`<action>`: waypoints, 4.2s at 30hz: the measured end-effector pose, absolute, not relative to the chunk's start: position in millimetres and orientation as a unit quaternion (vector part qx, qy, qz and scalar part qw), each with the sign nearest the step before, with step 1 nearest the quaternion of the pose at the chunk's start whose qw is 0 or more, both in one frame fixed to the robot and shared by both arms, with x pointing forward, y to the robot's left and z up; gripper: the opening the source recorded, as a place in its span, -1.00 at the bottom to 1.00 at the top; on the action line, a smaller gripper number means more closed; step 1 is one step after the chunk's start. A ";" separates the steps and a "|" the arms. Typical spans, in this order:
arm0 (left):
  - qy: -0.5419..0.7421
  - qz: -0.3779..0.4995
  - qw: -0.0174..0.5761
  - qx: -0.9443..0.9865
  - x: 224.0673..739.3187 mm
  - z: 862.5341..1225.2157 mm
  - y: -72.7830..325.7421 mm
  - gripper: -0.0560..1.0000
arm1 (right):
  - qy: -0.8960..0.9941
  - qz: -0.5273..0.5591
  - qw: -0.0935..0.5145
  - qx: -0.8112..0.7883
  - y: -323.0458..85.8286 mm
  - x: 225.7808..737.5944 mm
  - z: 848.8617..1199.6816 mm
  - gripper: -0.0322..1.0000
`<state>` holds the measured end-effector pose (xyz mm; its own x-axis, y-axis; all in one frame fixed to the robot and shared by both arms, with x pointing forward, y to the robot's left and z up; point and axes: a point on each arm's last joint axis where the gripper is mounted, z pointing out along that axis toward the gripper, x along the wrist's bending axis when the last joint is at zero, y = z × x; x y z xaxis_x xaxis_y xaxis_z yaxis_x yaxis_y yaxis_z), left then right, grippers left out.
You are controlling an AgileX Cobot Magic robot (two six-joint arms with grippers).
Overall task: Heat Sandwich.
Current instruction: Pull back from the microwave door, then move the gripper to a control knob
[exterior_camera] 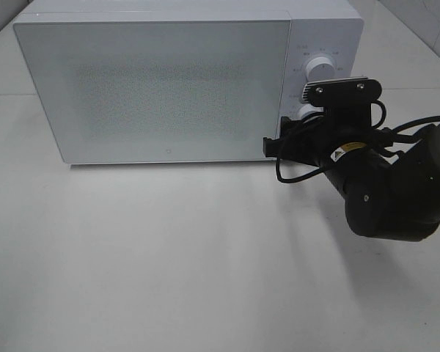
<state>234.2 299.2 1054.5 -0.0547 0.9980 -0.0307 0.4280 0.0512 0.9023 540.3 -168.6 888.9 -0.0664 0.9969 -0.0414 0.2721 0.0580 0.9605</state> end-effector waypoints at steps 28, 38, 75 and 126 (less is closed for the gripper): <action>0.620 0.379 0.376 0.575 234.2 1054.5 299.2 0.98 | 0.590 0.421 0.422 0.545 -174.8 556.5 884.8 -0.09; 0.620 0.379 0.376 0.575 234.2 1054.5 299.2 0.98 | 0.590 0.421 0.422 0.545 -174.8 556.5 884.8 -0.09; 0.620 0.379 0.376 0.575 234.2 1054.5 299.2 0.98 | 0.380 0.551 0.255 0.698 -174.1 556.4 884.6 -0.09; 0.620 0.379 0.376 0.575 234.2 1054.5 299.2 0.98 | -0.035 0.614 -0.053 0.786 -175.0 554.5 884.2 -0.08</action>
<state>234.2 299.2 1054.5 -0.0547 0.9980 -0.0307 0.4280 0.0512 0.9023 554.5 -175.0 884.2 0.2427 -0.1193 0.9627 0.0106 -0.9920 -0.1256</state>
